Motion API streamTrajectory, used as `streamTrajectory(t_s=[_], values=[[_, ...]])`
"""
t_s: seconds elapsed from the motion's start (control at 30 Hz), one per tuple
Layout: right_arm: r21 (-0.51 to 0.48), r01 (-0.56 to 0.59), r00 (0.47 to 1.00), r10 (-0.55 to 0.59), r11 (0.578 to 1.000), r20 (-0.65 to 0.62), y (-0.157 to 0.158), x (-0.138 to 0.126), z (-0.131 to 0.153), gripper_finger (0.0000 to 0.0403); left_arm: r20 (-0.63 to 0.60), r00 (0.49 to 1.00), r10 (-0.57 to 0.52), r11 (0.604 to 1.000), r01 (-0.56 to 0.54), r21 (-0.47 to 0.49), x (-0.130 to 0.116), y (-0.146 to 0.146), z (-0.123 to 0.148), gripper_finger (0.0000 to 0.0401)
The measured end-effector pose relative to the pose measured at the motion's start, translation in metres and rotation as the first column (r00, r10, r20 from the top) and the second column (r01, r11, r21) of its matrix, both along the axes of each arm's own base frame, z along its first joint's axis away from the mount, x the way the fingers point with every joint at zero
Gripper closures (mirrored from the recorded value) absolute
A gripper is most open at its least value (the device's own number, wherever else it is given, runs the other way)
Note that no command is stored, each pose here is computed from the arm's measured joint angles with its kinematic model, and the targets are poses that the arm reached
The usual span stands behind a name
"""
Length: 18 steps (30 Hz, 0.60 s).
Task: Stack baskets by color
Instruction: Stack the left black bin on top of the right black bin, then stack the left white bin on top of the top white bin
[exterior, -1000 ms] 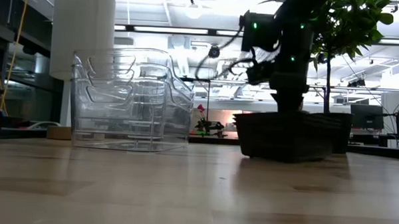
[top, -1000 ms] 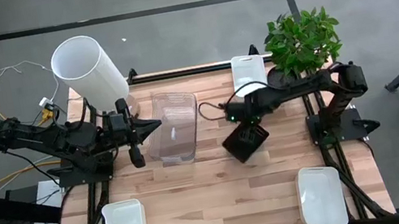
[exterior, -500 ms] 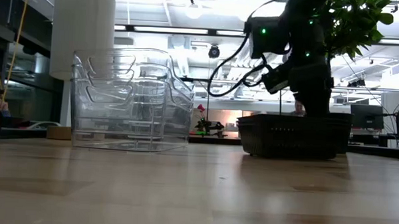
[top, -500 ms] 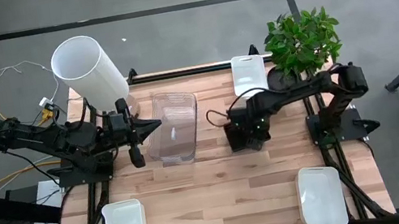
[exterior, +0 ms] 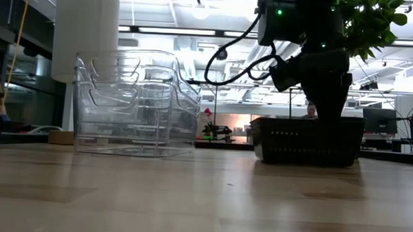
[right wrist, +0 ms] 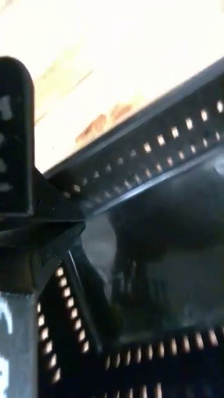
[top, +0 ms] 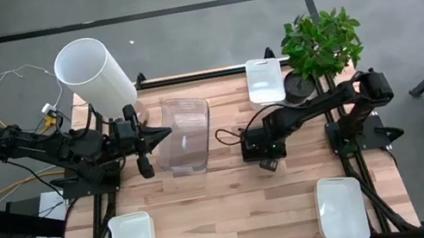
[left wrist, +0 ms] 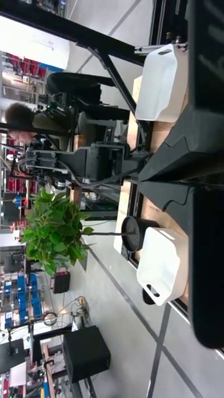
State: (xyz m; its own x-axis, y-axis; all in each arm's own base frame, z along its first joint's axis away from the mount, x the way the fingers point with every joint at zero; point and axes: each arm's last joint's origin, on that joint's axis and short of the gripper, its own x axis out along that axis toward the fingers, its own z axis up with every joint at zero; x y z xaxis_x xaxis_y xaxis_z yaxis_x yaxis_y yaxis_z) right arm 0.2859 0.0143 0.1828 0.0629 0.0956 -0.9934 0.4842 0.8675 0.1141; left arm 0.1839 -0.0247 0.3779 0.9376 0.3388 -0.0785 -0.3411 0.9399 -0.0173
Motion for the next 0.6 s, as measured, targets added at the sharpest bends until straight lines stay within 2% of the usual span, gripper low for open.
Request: streamTrajectory(t_s=[0.13, 0.23, 0.33, 0.43, 0.5, 0.6], values=[[-0.105, 0.002, 0.998, 0.004, 0.995, 0.062, -0.003, -0.004, 0.025, 0.0403, 0.001, 1.000, 0.000, 1.000, 0.000, 0.000, 0.000, 0.000, 0.000, 0.0401], [-0.170, 0.009, 0.986, 0.020, 0.985, 0.167, -0.006, -0.015, 0.053, 0.0403, 0.007, 1.000, -0.005, 1.000, 0.005, -0.007, -0.002, 0.000, 0.001, 0.0401], [-0.190, -0.018, 0.948, 0.078, 0.982, 0.310, -0.002, -0.027, 0.080, 0.0403, 0.004, 0.997, -0.075, 0.997, 0.075, -0.037, -0.007, 0.000, 0.001, 0.0401], [-0.190, -0.030, 0.875, 0.117, 0.981, 0.469, 0.005, -0.041, 0.097, 0.0403, -0.011, 0.995, -0.104, 0.992, 0.103, -0.078, -0.014, 0.000, 0.000, 0.0401], [-0.179, -0.015, 0.809, 0.118, 0.984, 0.577, 0.012, -0.049, 0.102, 0.0403, -0.015, 0.995, -0.101, 0.989, 0.099, -0.109, -0.018, 0.001, 0.000, 0.0401], [-0.161, 0.030, 0.672, 0.100, 0.987, 0.734, 0.023, -0.060, 0.106, 0.0403, -0.025, 0.995, -0.096, 0.987, 0.092, -0.133, -0.025, 0.003, -0.001, 0.0401]])
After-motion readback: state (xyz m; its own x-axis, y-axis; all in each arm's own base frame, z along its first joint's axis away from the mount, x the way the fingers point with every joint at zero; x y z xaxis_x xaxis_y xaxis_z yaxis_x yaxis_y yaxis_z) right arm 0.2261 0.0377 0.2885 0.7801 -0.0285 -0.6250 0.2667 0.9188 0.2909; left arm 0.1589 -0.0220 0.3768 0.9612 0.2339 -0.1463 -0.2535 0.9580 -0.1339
